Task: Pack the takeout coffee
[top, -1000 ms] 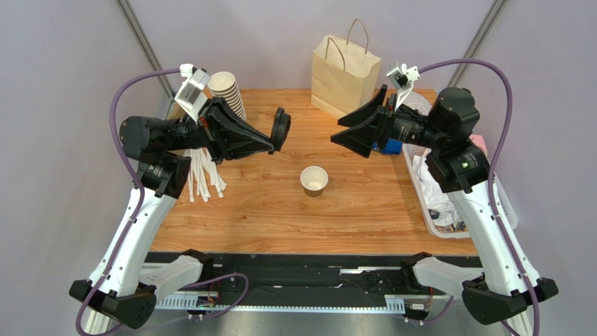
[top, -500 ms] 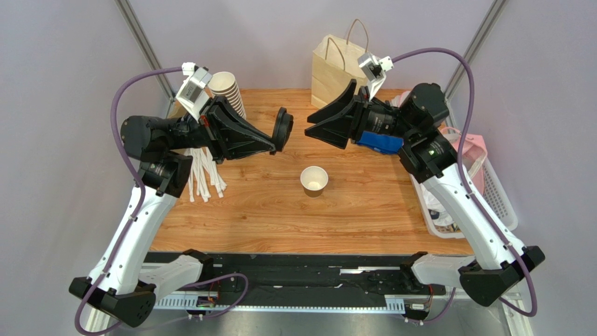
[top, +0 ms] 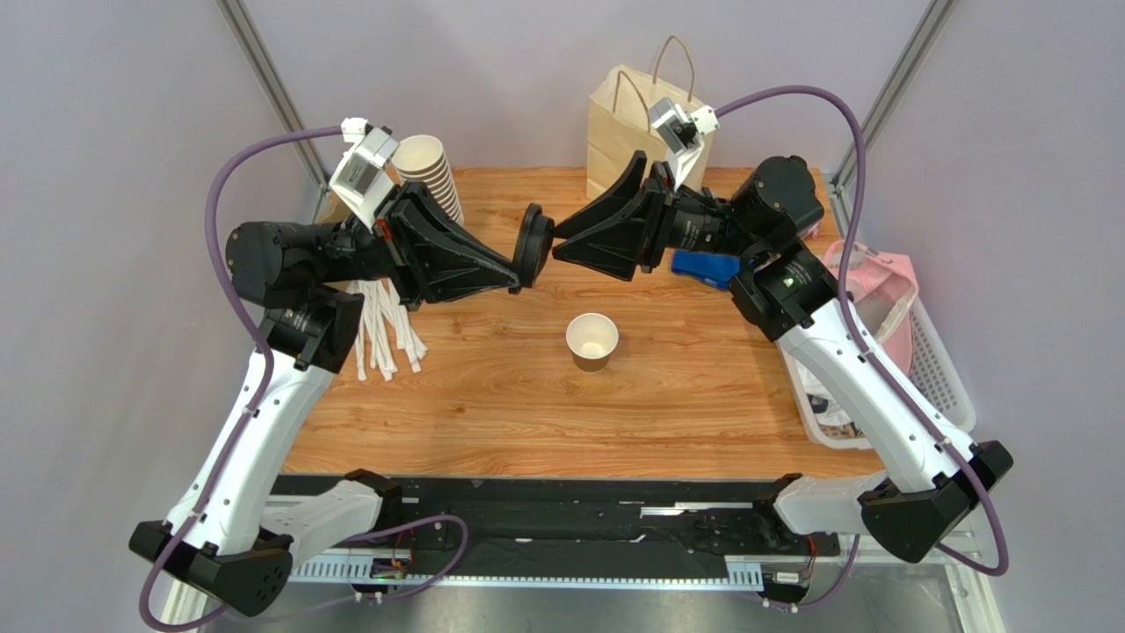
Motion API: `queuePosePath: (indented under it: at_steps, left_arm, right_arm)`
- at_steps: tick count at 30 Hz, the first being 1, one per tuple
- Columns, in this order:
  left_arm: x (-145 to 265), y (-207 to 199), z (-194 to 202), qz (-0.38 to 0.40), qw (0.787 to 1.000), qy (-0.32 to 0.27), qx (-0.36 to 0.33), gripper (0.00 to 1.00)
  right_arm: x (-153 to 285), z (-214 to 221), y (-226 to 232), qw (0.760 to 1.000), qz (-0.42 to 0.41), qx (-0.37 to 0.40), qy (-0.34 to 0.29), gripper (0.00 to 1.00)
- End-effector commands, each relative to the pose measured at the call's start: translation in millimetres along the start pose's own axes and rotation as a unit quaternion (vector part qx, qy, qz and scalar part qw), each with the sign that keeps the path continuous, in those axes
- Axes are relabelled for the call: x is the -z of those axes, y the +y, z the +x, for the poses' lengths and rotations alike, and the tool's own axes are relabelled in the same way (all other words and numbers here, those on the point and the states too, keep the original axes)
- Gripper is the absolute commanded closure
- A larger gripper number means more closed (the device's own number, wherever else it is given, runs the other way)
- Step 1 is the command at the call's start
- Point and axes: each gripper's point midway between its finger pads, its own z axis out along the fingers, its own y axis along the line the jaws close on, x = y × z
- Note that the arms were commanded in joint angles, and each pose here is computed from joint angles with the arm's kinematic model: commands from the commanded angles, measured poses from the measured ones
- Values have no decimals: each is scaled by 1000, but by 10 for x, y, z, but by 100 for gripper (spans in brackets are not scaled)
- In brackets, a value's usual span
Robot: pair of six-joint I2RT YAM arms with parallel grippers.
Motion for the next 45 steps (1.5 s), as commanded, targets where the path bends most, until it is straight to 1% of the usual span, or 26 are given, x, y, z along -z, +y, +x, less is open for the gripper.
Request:
queuePosePath:
  at_steps: [1, 3, 6, 10, 14, 16, 20, 23, 24, 26, 27, 33, 34, 36, 37, 38, 39, 40, 41, 42, 43, 44, 45]
  left_arm:
    - [-15, -142, -86, 15, 999, -10, -29, 100]
    - [-20, -149, -75, 17, 999, -8, -27, 100]
    - [-24, -149, -75, 18, 999, -8, -26, 100]
    - [-29, -162, -76, 21, 999, -10, -29, 100]
    - [-29, -165, -78, 21, 999, -10, -30, 100]
    - [-33, -163, -69, 23, 999, -9, -30, 100]
    - [-35, -146, -62, 22, 999, -9, -28, 100]
    - [-33, -120, -41, 20, 999, -9, -25, 100]
    - [-34, -124, -36, 20, 999, -9, -25, 100]
    - [-33, -95, -23, 19, 1000, -8, -23, 100]
    - [-32, -97, -25, 18, 1000, -8, -23, 100]
    - [-23, 1, 40, 1, 1000, -9, -9, 100]
    - [-21, 18, 45, -3, 1000, -11, -7, 98]
    - [-11, 78, 97, -14, 1000, -7, -1, 89]
    - [-8, 102, 107, -20, 1000, -8, 2, 80]
    - [-5, 130, 119, -25, 1000, -7, -4, 74]
    - [5, 158, 153, -34, 999, -3, 6, 66]
    - [9, 194, 164, -44, 999, -5, 10, 53]
    - [21, 236, 169, -55, 998, -4, -6, 48]
    - [45, 283, 209, -76, 997, -3, 8, 45]
    - [60, 312, 234, -86, 996, -1, 7, 38]
    - [85, 351, 248, -97, 995, 0, -7, 36]
    - [110, 362, 299, -107, 994, 5, 1, 35]
  right_arm:
    - [-25, -206, 191, 999, -28, 42, -18, 53]
    - [-27, -213, 220, 998, -34, 43, -18, 55]
    - [-32, -220, 272, 998, -46, 44, -18, 60]
    - [-43, -193, 308, 998, -54, 43, -13, 61]
    - [-46, -189, 319, 997, -57, 42, -12, 66]
    - [-53, -184, 320, 997, -59, 41, -11, 71]
    - [-54, -202, 342, 997, -61, 42, -13, 74]
    - [-55, -213, 335, 997, -59, 42, -14, 80]
    - [-54, -209, 334, 998, -56, 38, -12, 85]
    - [-61, -211, 302, 998, -47, 34, -13, 92]
    - [-61, -218, 294, 999, -43, 31, -13, 100]
    - [-55, -225, 271, 999, -29, 22, -12, 100]
    - [-53, -234, 251, 999, -24, 23, -13, 100]
    - [-48, -204, 219, 1000, -14, 19, -9, 100]
    - [-41, -211, 206, 1000, -8, 25, -11, 100]
    - [-36, -223, 202, 999, -5, 31, -13, 100]
    - [-21, -157, 154, 1000, 8, 17, -2, 100]
    - [-10, -154, 130, 1000, 17, 17, -2, 100]
    - [-2, -150, 99, 999, 24, 27, -1, 100]
    - [17, -104, 50, 999, 36, 20, 6, 100]
    - [25, -96, 18, 999, 45, 21, 7, 100]
    - [49, -100, -20, 998, 55, 27, 9, 100]
    - [71, -41, -70, 997, 65, 20, 19, 100]
